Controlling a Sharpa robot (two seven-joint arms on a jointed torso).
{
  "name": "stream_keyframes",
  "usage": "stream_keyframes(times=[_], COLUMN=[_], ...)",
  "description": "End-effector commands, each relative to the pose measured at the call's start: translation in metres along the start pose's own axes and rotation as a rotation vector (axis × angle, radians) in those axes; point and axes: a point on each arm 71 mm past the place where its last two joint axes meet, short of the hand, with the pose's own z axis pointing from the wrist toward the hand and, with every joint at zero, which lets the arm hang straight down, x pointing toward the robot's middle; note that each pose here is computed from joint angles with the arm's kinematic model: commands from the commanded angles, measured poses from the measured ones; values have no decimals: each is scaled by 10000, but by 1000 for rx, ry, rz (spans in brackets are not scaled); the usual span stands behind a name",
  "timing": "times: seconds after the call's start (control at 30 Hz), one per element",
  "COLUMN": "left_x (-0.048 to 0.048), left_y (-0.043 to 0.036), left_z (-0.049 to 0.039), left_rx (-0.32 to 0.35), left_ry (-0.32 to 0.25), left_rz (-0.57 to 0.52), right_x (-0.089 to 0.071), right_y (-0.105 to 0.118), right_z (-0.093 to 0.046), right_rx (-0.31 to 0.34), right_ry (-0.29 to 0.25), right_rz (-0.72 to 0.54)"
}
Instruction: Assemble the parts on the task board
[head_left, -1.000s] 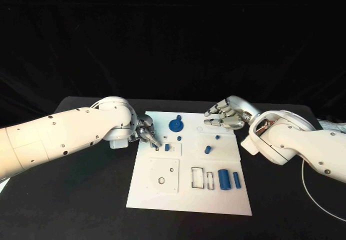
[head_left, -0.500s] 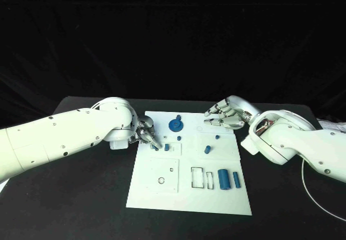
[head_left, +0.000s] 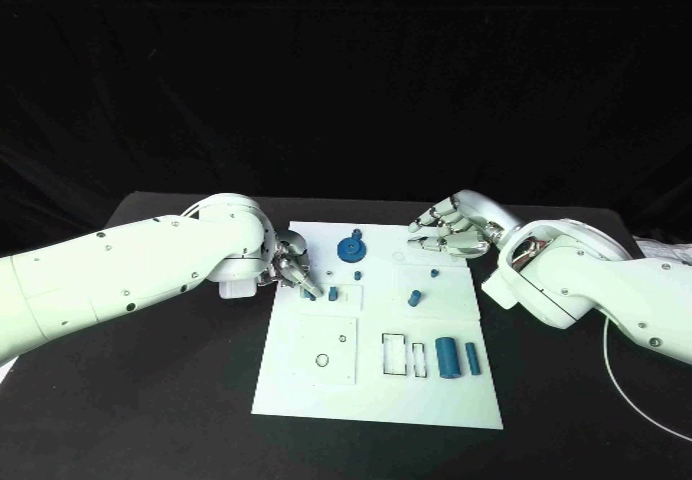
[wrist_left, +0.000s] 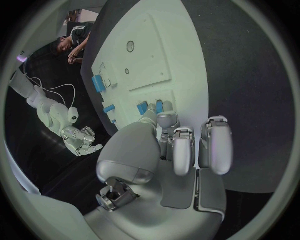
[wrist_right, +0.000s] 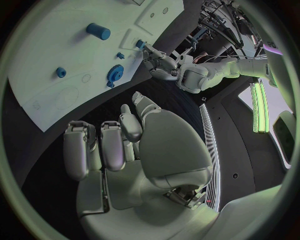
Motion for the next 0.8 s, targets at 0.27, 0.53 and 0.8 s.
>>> stream_keyframes(times=[0.27,0.53,0.8], left_x=[57,49,49], left_y=[8,2,-6], left_z=[17,24,41], left_rx=[-20,-26,-32], left_ry=[43,29,26], left_rz=[34,39,43], right_x=[16,14,12], right_y=[14,14,14], right_z=[-2,-5,-10], right_rx=[-11,-11,-11], right_ry=[13,11,10], right_rz=[-3,-2,-2])
